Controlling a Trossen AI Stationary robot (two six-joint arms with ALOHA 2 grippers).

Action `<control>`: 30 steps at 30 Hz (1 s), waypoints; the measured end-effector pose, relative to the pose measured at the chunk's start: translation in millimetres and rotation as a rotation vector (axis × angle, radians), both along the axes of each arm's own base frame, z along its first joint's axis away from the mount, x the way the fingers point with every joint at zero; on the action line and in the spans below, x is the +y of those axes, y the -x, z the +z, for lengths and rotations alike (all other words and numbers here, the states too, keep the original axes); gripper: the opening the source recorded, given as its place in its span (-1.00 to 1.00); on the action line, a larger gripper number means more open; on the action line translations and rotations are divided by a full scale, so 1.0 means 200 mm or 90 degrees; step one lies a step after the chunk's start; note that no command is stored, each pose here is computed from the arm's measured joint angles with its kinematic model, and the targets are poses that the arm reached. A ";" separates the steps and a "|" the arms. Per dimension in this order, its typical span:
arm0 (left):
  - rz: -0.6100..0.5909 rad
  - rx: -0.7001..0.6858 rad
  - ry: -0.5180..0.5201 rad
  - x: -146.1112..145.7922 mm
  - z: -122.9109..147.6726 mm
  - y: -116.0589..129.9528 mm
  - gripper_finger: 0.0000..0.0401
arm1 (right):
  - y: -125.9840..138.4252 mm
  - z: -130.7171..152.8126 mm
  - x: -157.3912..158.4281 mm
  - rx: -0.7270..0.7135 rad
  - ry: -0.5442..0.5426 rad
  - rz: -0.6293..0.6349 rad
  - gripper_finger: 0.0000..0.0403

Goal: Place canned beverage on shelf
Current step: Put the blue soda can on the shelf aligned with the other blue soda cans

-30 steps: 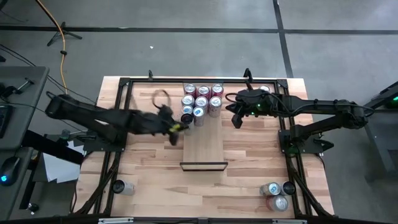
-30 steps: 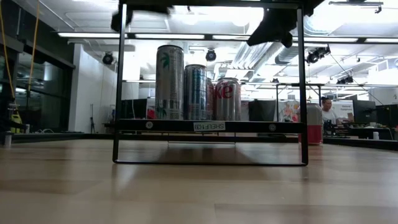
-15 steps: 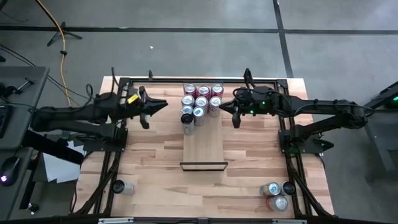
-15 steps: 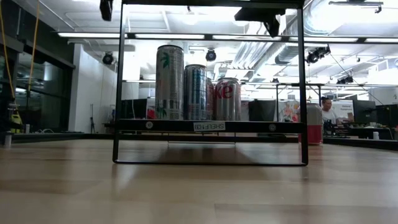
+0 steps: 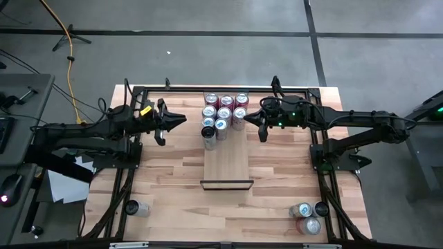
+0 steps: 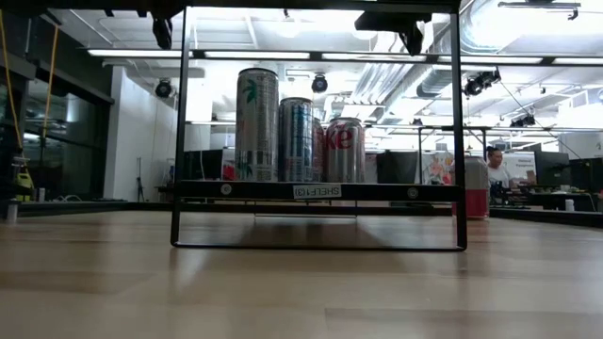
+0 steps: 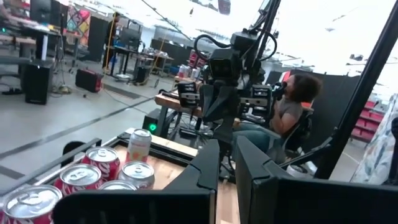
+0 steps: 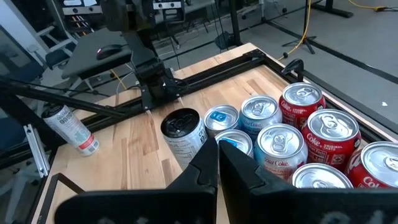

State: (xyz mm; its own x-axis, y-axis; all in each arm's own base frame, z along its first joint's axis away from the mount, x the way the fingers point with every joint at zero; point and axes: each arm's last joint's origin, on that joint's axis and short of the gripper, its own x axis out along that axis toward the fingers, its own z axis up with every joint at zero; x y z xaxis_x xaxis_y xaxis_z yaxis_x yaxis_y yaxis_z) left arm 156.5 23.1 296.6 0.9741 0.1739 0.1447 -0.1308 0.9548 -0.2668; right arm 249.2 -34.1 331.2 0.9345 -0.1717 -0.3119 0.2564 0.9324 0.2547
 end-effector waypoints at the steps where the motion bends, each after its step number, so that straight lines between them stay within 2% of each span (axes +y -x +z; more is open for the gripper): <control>1: 0.001 0.001 -0.005 0.00 0.00 0.00 -1.00 | 0.00 0.00 0.00 0.000 0.000 0.000 -1.00; 30: 0.003 0.002 -0.010 0.00 0.00 0.00 -1.00 | 0.00 0.00 0.00 0.001 0.003 -0.007 -1.00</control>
State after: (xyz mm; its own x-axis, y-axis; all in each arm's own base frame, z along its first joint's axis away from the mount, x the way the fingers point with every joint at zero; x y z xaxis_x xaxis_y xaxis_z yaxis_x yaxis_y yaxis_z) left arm 156.5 23.1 296.7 0.9738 0.1761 0.1438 -0.1363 0.9584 -0.2506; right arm 249.1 -34.4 331.1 0.9319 -0.1838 -0.3128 0.2676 0.9304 0.2505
